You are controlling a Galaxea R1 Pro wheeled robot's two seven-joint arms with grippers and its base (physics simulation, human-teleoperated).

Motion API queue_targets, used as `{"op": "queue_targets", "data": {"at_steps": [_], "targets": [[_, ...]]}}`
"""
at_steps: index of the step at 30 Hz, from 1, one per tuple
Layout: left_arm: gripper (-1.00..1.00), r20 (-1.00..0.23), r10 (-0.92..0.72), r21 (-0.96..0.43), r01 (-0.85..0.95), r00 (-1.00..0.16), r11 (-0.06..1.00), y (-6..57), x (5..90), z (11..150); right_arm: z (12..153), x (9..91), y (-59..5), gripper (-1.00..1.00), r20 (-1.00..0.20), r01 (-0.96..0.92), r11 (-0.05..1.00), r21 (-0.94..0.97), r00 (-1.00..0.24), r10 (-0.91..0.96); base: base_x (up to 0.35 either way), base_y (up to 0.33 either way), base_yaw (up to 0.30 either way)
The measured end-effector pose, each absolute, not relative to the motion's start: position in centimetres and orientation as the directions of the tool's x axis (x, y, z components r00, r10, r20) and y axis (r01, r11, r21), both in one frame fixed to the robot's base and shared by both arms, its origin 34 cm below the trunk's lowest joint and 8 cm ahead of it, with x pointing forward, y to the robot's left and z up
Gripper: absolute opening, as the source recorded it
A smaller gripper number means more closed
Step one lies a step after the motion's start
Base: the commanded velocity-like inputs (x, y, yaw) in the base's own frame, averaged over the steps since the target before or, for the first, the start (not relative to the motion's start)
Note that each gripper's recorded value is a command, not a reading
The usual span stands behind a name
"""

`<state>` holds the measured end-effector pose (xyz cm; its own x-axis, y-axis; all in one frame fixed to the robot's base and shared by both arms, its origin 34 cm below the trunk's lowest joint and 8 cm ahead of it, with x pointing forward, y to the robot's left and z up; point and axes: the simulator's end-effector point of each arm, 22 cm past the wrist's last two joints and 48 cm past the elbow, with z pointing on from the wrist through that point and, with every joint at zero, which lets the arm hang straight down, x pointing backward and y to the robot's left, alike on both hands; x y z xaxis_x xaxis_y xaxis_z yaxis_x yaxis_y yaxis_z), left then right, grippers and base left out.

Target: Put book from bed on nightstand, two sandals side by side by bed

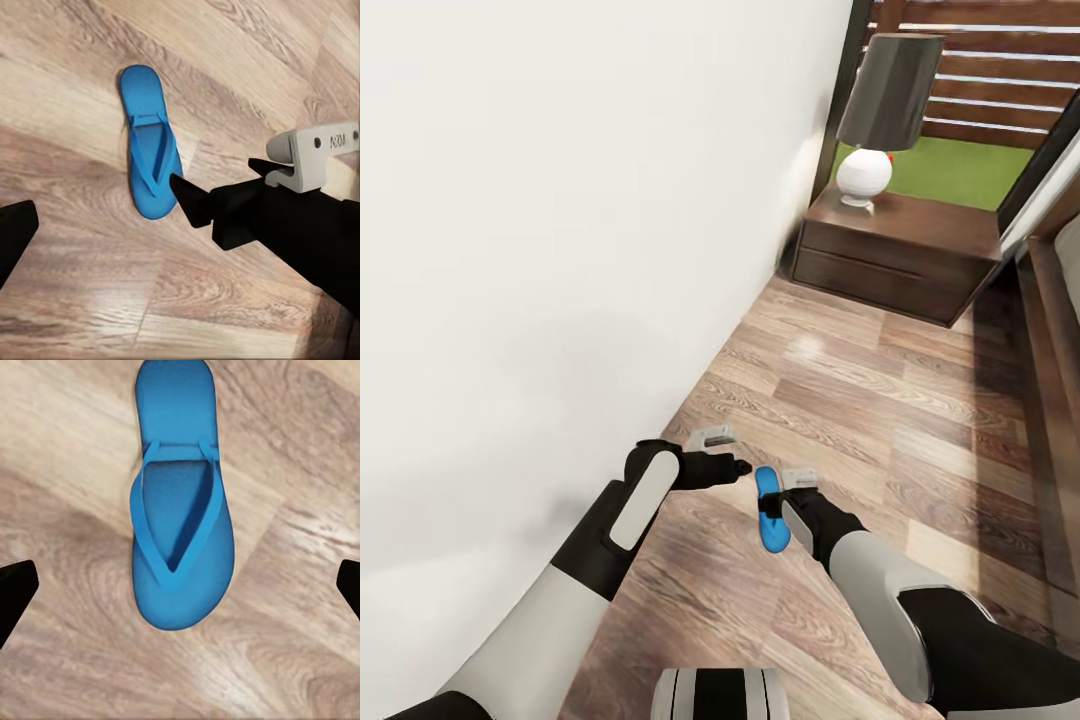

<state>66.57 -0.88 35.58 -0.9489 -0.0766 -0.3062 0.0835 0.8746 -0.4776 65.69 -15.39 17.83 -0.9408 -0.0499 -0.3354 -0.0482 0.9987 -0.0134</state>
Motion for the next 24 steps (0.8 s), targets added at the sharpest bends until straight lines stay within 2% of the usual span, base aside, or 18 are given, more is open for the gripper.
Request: {"op": "queue_targets", "data": {"at_steps": [19,24], "targets": [[1.0,-0.211,-0.091,-0.516,0.032,-0.973,0.856,-1.4,65.2,31.3,14.6,65.7,-15.4,1.0,-0.317,-0.042,0.999,-0.008,-0.947,-0.042,0.0,0.0,0.0],[1.0,-0.213,-0.09,-0.511,0.033,-0.973,0.859,-1.2,65.2,31.3,14.8,66.3,-15.4,1.0,-0.344,-0.036,0.999,-0.006,-0.938,-0.036,0.0,0.0,0.0]]}}
